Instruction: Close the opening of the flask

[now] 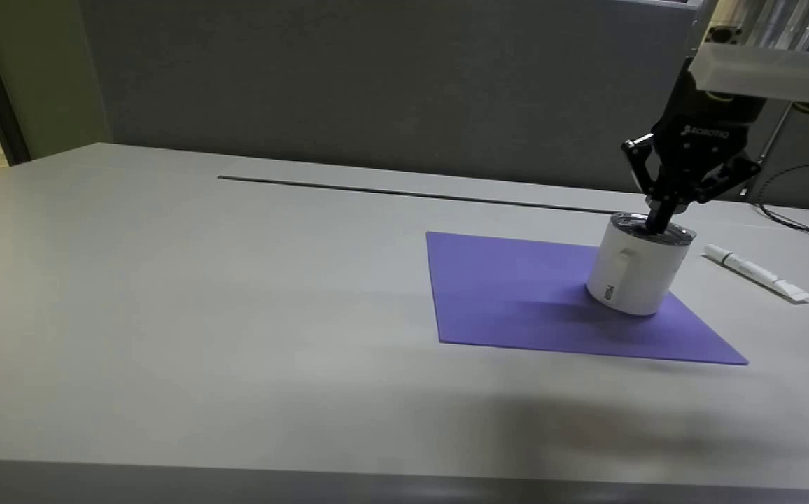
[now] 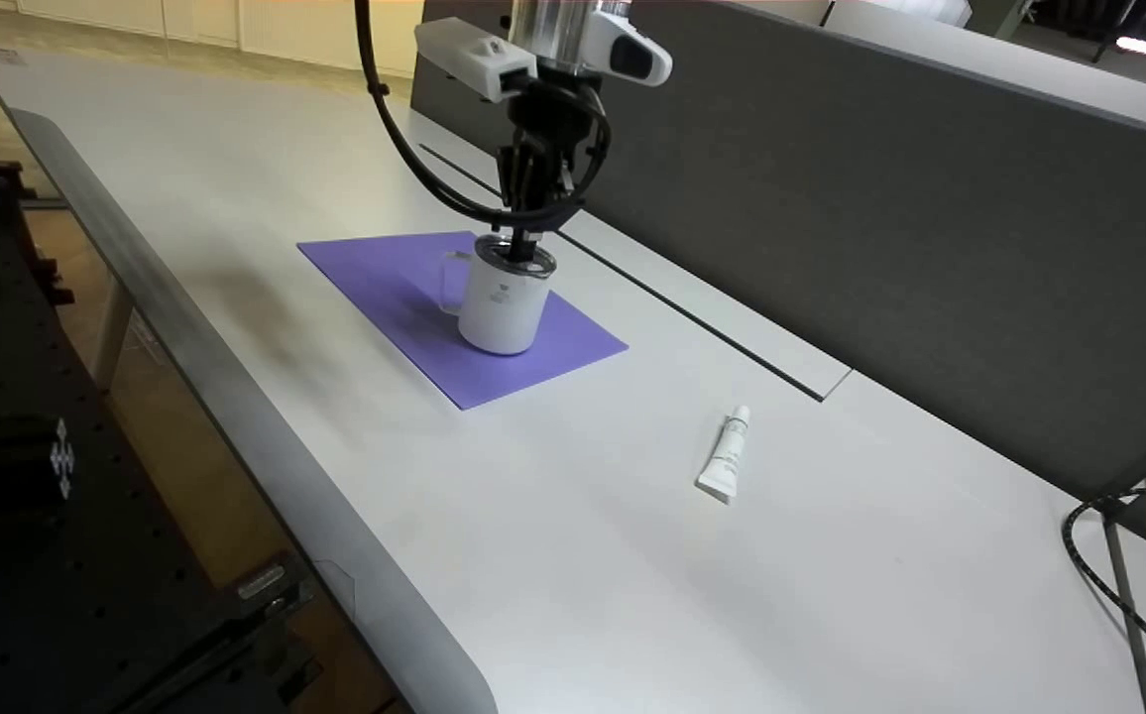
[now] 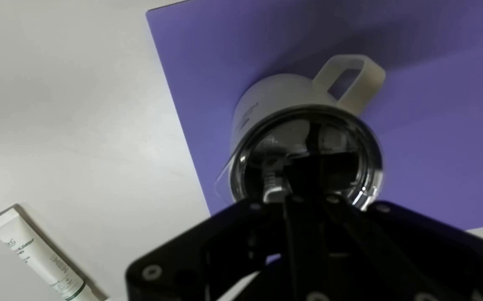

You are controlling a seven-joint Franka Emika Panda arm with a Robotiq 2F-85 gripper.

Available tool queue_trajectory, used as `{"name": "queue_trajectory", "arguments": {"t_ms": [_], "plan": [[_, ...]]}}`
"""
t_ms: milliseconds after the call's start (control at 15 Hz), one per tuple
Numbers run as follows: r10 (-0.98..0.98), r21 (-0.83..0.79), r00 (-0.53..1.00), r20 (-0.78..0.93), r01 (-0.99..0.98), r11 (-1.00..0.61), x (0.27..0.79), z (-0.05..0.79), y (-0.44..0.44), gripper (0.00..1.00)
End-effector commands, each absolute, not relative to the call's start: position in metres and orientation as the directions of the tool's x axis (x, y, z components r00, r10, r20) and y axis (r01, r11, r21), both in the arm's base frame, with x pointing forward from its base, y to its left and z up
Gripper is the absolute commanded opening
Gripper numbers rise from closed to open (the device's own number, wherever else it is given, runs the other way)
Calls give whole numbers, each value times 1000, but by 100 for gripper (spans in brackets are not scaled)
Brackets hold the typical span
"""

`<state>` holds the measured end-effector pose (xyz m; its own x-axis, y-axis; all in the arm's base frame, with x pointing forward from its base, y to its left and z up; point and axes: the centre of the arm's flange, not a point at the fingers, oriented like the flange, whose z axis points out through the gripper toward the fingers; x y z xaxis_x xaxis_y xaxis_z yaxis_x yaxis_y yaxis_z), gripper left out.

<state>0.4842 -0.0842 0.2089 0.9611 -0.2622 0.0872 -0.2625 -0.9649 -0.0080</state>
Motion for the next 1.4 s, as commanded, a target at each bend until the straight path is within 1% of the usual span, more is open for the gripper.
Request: {"name": "queue_trajectory", "arguments": {"t_ms": [0, 333, 600, 933, 1333], "plan": [[-296, -35, 955, 28, -295, -955, 481, 200, -79, 0], [-342, -56, 939, -30, -344, -937, 483, 197, -76, 0], [-356, -50, 934, -34, -357, -933, 484, 196, -78, 0], [-340, -25, 940, 13, -340, -940, 488, 198, -83, 0], [-362, -82, 929, 81, -356, -931, 519, 246, -82, 0]]}}
